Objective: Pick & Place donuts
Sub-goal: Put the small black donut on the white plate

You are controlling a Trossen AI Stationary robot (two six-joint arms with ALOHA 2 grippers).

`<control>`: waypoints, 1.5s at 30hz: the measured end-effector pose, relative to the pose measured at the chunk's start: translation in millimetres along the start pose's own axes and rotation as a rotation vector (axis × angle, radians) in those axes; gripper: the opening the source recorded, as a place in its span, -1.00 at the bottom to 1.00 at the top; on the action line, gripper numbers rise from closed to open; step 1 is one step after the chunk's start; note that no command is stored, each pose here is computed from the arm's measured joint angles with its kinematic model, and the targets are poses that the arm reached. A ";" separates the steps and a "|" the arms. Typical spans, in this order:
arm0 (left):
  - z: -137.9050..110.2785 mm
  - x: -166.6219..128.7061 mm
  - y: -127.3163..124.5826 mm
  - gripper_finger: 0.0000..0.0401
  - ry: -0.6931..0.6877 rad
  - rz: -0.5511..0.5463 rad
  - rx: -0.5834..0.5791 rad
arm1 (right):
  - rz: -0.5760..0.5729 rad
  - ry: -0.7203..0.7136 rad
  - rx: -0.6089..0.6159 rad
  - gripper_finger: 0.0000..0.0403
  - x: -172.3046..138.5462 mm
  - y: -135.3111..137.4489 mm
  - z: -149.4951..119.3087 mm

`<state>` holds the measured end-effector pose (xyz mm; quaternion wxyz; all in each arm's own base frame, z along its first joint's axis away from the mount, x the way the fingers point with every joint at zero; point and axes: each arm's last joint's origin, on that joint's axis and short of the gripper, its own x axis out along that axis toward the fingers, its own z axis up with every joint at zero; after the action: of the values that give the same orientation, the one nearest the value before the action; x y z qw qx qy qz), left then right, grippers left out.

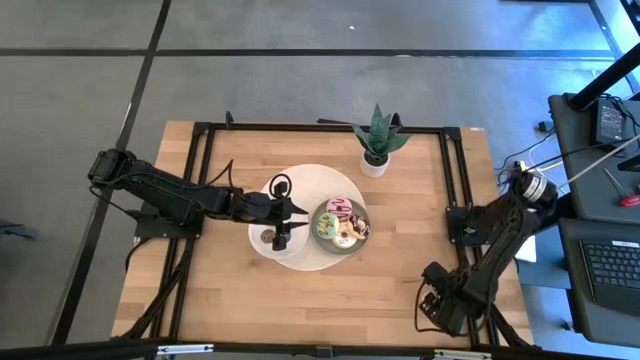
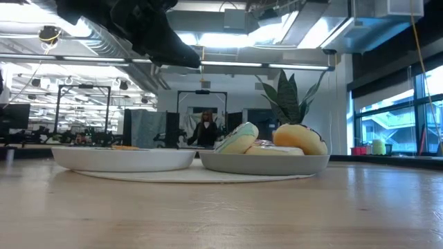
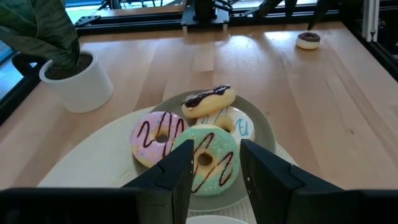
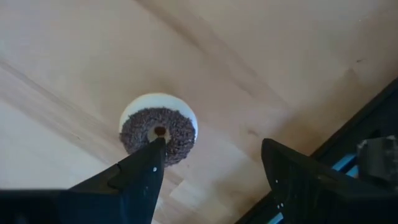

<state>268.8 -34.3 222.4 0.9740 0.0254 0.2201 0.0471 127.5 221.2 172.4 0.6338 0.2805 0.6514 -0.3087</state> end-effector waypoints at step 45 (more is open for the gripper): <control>11.8 1.0 13.3 -0.36 -0.109 0.047 0.040 | 0.025 0.036 0.001 -0.89 12.4 24.6 7.0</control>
<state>273.8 -21.3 233.5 0.9825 0.0528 0.1667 0.0641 150.2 231.6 158.8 0.6257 0.2944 0.6588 -0.2962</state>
